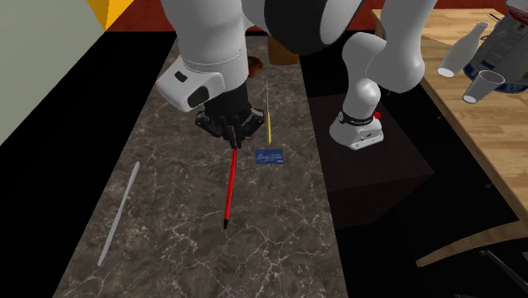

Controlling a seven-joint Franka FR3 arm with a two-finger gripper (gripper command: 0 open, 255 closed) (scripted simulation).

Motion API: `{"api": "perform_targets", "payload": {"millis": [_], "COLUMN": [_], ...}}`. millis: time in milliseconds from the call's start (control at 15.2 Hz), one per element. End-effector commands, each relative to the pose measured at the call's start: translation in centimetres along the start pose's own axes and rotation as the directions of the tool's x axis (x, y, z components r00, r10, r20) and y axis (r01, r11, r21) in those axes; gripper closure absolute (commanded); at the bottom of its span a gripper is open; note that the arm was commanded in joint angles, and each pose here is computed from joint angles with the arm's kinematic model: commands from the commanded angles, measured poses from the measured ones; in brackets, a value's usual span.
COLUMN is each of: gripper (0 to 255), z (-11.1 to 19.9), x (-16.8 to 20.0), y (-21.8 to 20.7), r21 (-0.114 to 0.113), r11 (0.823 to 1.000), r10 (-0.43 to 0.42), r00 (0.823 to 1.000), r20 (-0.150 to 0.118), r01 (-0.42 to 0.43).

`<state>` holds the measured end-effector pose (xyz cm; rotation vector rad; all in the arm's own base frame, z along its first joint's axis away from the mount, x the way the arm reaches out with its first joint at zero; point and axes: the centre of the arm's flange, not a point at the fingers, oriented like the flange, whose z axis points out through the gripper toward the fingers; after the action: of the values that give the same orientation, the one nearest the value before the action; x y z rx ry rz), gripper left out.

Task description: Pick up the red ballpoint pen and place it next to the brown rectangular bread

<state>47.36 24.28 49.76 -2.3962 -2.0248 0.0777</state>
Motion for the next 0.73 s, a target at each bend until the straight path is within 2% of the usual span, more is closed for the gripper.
{"api": "perform_targets", "payload": {"millis": [0, 660], "gripper": [255, 255], "z": [-1.2, -6.4], "x": [0.1, -0.1], "y": [-0.1, -0.3], "r21": [0.0, 0.0], "r11": [1.0, 1.0], "r10": [0.0, 0.0], "r00": [1.0, 1.0], "r20": [0.0, 0.0], "r01": [0.0, 0.0]}}
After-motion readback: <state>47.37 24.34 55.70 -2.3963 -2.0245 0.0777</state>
